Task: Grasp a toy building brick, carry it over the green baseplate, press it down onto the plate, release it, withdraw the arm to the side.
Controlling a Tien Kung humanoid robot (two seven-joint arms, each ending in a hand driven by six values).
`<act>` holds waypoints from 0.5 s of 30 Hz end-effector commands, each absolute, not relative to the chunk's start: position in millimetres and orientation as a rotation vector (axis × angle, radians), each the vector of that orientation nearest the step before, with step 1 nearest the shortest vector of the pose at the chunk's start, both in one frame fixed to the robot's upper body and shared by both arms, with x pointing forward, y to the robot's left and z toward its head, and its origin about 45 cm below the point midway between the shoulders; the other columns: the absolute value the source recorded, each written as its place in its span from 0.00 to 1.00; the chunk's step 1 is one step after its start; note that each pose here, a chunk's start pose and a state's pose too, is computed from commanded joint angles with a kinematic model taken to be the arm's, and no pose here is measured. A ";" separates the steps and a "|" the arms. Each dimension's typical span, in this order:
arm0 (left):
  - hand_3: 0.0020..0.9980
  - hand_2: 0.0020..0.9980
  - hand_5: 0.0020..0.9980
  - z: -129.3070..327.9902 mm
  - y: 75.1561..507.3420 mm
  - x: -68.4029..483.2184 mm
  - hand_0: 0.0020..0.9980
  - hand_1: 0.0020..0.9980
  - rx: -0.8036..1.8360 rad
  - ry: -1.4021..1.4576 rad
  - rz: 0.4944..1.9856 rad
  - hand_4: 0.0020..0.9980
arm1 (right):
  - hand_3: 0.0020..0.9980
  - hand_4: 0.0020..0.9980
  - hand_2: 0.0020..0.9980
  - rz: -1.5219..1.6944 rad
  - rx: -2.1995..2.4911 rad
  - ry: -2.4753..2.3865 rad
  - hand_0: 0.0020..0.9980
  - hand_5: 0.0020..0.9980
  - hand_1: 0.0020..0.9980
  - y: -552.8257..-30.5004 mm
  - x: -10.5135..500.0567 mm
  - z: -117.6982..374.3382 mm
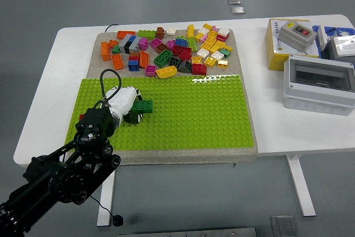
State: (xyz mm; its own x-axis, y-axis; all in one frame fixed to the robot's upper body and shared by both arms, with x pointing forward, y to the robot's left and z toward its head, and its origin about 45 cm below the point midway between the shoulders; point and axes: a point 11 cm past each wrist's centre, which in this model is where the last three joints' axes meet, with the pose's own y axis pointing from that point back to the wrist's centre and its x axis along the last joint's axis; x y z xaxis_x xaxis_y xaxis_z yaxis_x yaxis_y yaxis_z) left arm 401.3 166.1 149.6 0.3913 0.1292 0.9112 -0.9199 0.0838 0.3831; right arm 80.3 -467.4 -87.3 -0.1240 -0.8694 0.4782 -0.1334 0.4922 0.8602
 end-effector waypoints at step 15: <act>0.73 0.93 0.16 148.9 163.5 399.8 0.99 0.93 1.219 -0.841 0.930 0.56 | 0.64 0.41 0.55 -0.798 0.886 -1.587 0.65 0.74 0.53 -467.8 79.4 -87.3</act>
State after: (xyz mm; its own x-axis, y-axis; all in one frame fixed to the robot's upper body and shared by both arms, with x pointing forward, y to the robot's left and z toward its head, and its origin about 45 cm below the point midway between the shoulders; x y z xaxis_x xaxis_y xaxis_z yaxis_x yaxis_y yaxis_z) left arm 399.8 163.5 148.9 0.3952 0.1291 0.9095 -0.9179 0.0955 0.3853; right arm 79.4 -467.8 -87.3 -0.1231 -0.8685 0.4802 -0.1326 0.4939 0.8594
